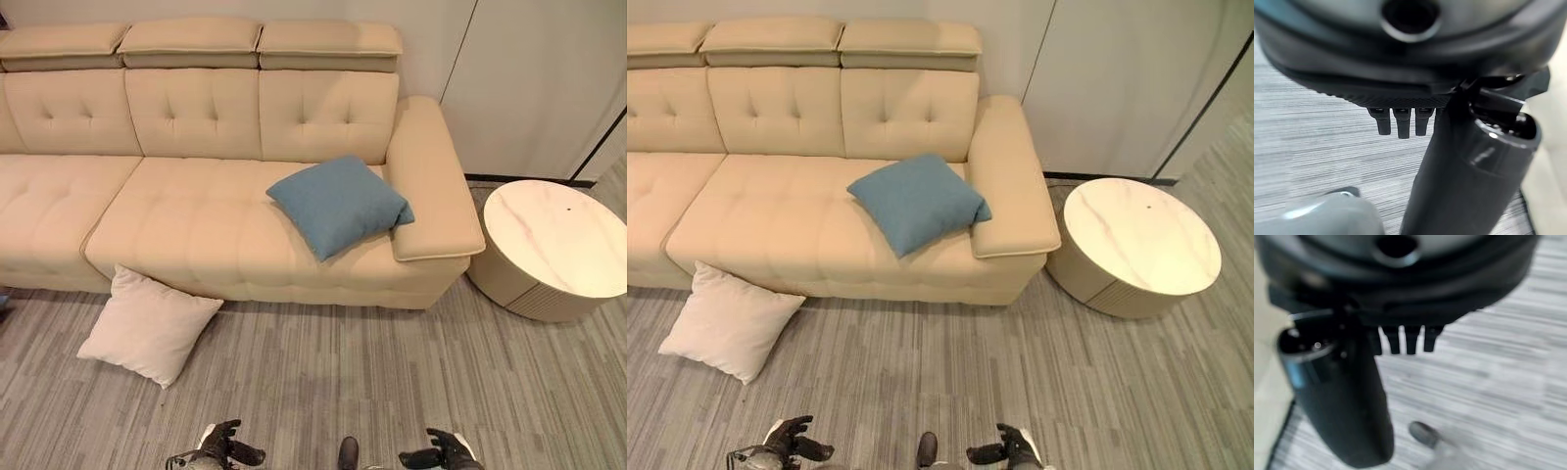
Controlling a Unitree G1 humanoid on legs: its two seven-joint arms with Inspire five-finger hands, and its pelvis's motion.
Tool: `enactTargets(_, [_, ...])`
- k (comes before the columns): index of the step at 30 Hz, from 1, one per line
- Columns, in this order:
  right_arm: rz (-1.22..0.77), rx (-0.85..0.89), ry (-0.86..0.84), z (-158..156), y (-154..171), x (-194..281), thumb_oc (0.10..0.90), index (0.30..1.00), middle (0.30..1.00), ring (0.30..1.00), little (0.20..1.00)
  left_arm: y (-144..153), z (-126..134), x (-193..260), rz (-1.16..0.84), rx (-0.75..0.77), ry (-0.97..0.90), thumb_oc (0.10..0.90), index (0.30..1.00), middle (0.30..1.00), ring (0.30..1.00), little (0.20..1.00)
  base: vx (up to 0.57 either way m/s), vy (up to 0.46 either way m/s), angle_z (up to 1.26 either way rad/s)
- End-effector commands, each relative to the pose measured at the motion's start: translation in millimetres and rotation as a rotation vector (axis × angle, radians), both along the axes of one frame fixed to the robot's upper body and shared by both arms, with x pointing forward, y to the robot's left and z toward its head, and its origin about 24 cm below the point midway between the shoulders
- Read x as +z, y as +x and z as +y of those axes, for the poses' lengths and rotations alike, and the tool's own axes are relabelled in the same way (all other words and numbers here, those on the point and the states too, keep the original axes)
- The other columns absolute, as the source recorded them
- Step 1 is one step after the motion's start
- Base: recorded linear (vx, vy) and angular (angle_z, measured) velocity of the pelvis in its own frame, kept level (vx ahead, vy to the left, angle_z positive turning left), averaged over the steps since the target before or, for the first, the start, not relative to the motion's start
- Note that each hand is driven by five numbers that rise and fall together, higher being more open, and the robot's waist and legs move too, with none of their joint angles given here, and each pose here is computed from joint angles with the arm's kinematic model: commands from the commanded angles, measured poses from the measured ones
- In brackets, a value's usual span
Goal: Pick up all the scattered cushions and arrange them neatly on the sofa.
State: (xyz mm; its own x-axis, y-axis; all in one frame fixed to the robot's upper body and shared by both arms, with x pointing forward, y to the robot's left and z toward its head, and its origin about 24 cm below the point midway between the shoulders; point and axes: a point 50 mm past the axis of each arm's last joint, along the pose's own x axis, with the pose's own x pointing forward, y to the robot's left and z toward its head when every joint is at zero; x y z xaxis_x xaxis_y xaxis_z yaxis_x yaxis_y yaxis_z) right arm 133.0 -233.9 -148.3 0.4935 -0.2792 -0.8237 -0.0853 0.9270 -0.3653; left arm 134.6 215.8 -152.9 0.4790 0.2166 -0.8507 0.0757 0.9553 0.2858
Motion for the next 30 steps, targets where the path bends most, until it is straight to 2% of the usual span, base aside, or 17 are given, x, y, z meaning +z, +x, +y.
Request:
enactTargets(1, [-0.030, -0.030, -0.042, -14.8, -0.5, 4.6, 0.800, 0.900, 0.900, 0.900, 0.900, 13.9, 2.6, 6.5, -0.067, -0.014, 0.012, 0.800, 0.900, 0.900, 0.900, 0.900, 0.25, 0.012, 0.21])
enactTargets(6, [-0.035, -0.009, -0.049, -11.0, 3.4, 4.9, 0.800, 0.900, 0.900, 0.900, 0.900, 15.2, 3.4, 7.3, -0.075, -0.014, 0.016, 0.800, 0.900, 0.900, 0.900, 0.900, 0.24, 0.069, -0.02])
enactTargets(12, [-0.003, 0.031, -0.036, -2.9, -2.2, 0.5, 0.800, 0.900, 0.900, 0.900, 0.900, 3.6, 6.3, 3.4, -0.034, -0.025, 0.026, 0.800, 0.900, 0.900, 0.900, 0.900, 0.31, 0.190, -0.43])
enactTargets(20, [-0.017, 0.041, -0.016, 2.2, 3.5, 1.6, 0.800, 0.900, 0.900, 0.900, 0.900, 10.9, 17.2, 8.9, -0.059, -0.024, 0.056, 0.800, 0.900, 0.900, 0.900, 0.900, 0.19, 0.189, -0.06])
enactTargets(27, [-0.021, 0.048, -0.031, -2.8, 7.2, 3.8, 0.800, 0.900, 0.900, 0.900, 0.900, 5.1, 17.1, 6.1, -0.031, -0.027, 0.053, 0.800, 0.900, 0.900, 0.900, 0.900, 0.25, -0.008, -0.03])
enactTargets(30, [0.005, 0.047, -0.045, -7.6, -1.0, 2.1, 0.800, 0.900, 0.900, 0.900, 0.900, 2.1, 12.8, 3.8, -0.011, -0.065, 0.059, 0.800, 0.900, 0.900, 0.900, 0.900, 0.35, -0.081, 0.30])
